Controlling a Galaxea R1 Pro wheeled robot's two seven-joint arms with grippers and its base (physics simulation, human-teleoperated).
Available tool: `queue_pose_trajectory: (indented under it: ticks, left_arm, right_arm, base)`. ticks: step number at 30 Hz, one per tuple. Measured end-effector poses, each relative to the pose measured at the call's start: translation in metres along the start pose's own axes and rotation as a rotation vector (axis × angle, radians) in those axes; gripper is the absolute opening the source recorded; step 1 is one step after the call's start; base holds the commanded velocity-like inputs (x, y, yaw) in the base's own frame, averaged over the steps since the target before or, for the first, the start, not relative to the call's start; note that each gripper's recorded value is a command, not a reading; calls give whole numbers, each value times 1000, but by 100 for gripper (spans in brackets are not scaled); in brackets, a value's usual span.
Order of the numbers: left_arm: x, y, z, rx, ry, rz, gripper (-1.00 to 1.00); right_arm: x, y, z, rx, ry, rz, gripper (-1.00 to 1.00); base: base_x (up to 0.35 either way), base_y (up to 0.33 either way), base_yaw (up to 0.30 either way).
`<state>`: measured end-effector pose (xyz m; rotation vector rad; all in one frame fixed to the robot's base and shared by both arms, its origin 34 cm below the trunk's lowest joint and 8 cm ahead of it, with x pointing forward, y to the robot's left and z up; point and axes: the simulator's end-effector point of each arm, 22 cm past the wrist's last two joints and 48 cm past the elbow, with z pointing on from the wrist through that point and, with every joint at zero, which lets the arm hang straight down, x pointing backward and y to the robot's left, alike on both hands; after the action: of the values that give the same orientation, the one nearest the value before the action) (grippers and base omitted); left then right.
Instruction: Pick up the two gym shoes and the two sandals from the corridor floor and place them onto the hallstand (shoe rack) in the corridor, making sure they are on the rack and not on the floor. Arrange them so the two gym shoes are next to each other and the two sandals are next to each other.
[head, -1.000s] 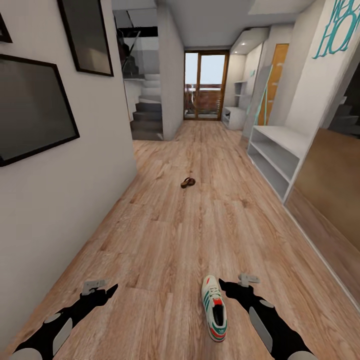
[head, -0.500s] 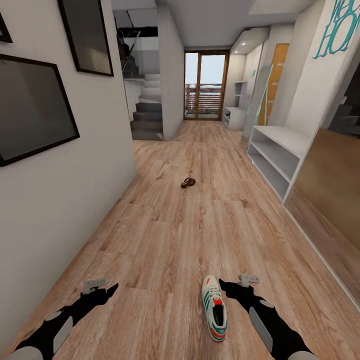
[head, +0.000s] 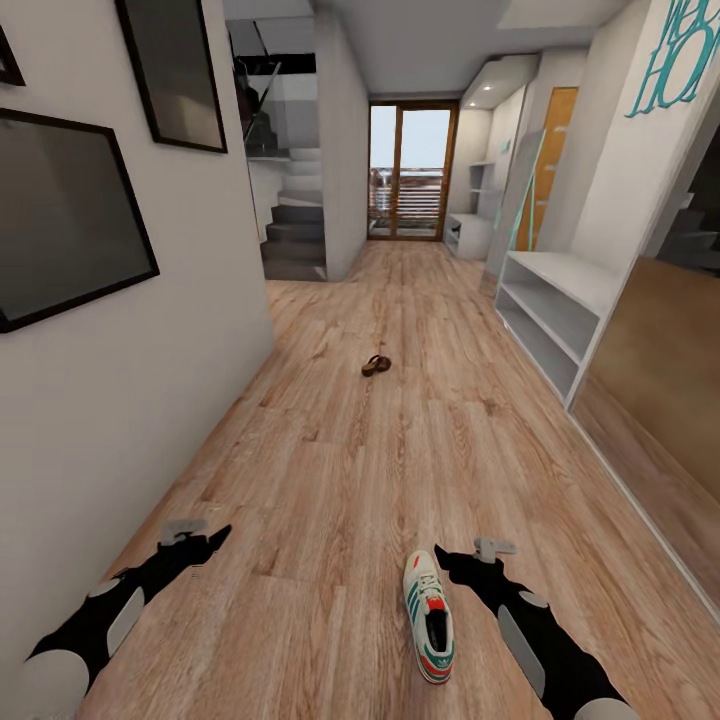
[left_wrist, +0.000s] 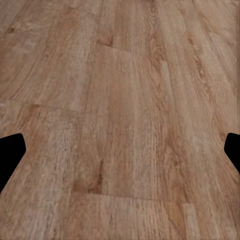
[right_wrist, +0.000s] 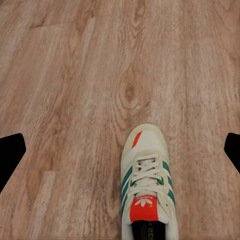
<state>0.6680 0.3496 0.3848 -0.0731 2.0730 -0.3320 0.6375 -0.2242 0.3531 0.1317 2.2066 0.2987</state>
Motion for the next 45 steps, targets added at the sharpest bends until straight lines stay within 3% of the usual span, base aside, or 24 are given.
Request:
queue_pose_trajectory:
  ticks: [14,27,29,35,45]
  left_arm:
    - [-50,-28,22,41,-73,1,100]
    - [-50,-30,23,43,-73,-1,100]
    - [-50,-30,23,44,-73,0,100]
    - [-49,-31,23,45,-72,0,100]
    - [-47,-38,25,54,-71,-5,100]
  right_arm:
    - [2,-1,0,3,5,1,100]
    - [4,-2,0,8,7,2,100]
    - [9,-3,0,11,15,3,100]
    - [62,-18,-2,44,121,19,100]
    - [74,-22,-4,53,130,19,100]
  base:
    - [-89,29,0]
    - [-87,31,0]
    - [-5,2,0]
    - [-1,0,0]
    - [0,0,0]
